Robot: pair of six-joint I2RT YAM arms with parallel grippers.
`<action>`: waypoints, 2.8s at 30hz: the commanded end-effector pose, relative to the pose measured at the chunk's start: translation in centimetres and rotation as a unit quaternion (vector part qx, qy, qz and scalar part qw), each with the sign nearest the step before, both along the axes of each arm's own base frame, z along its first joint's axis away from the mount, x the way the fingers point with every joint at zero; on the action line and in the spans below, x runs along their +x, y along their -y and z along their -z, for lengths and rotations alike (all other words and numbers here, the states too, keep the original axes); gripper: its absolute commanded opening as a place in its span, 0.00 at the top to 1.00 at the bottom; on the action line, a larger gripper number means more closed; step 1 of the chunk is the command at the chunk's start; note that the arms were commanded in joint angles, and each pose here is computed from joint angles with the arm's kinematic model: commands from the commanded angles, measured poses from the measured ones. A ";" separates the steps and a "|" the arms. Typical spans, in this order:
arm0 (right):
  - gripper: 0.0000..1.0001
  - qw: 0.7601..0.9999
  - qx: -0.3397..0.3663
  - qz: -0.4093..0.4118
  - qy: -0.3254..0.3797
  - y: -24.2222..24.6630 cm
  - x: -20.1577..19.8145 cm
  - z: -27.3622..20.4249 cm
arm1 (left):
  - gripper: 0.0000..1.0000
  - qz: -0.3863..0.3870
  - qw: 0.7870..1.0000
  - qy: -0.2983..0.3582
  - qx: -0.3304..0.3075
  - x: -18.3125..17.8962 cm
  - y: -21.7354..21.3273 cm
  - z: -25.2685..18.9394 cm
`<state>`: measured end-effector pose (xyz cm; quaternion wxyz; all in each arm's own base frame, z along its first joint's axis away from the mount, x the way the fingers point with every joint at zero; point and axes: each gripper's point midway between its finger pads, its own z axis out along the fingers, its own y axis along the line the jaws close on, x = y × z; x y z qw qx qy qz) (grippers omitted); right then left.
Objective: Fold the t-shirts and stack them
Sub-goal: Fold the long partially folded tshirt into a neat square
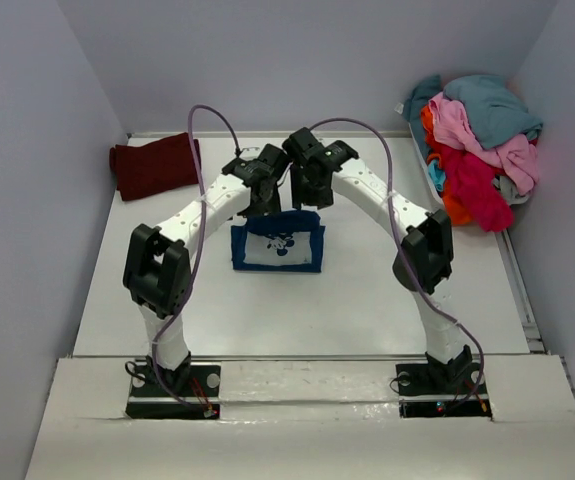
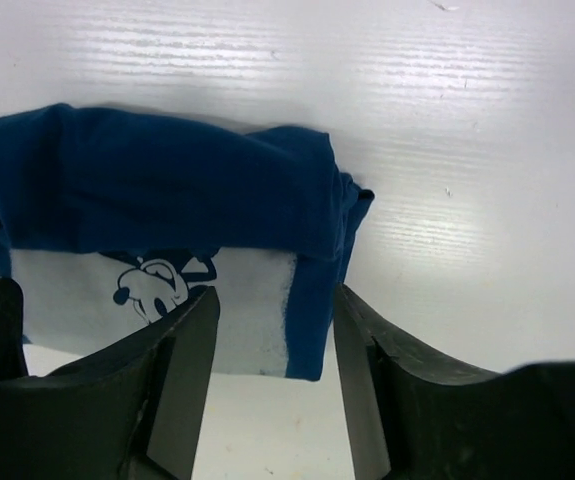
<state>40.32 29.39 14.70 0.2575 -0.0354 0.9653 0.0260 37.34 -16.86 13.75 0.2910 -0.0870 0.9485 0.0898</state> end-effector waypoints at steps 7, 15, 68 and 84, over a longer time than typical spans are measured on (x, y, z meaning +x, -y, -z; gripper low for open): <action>0.67 0.998 -0.002 -0.034 -0.044 -2.3 -5.4 0.9 | 0.01 0.055 0.997 -0.052 -0.011 -5.5 2.5 2.6; 0.74 0.997 -0.008 -0.037 -0.067 -2.4 -5.8 3.2 | 0.01 0.040 0.996 -0.074 -0.040 -7.5 1.6 4.8; 0.74 0.992 -0.006 -0.051 -0.116 -2.8 -5.4 8.5 | 0.01 0.001 0.986 -0.149 -0.070 -6.6 -0.7 10.5; 0.71 0.995 0.009 -0.017 -0.096 -1.4 -1.5 7.3 | 0.01 -0.002 0.982 -0.177 -0.066 -8.3 -2.8 12.1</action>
